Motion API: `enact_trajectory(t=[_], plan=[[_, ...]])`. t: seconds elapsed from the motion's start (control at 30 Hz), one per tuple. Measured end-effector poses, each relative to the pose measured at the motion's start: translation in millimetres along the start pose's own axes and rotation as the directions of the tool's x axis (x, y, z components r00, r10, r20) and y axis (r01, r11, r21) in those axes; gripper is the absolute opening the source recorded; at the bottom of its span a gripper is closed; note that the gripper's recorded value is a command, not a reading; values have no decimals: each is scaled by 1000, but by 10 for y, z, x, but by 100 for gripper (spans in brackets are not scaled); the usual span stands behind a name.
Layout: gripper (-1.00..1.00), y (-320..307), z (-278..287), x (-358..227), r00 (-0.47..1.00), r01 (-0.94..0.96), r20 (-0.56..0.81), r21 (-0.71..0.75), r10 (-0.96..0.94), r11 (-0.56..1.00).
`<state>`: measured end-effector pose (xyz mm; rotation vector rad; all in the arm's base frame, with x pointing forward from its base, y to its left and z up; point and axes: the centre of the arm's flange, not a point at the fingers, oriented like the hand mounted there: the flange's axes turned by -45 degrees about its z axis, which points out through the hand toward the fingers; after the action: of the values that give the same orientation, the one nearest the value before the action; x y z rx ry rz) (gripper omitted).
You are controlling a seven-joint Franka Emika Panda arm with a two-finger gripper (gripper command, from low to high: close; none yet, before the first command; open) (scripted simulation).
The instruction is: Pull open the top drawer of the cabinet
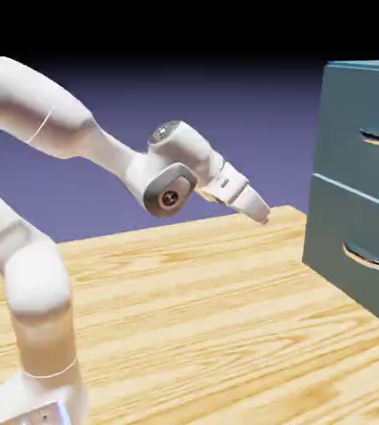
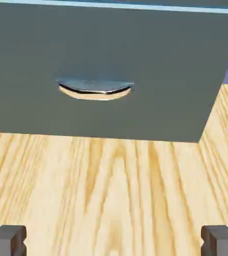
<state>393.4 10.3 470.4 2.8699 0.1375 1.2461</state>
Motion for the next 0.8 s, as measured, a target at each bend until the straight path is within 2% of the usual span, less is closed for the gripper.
enact_trajectory(t=[0.37, 0.8], plan=[[0, -227, -464, 913, 948, 263, -201, 56, -247, 963], [0, -105, -601, 1632, 813, 477, -357, -45, -460, 878]])
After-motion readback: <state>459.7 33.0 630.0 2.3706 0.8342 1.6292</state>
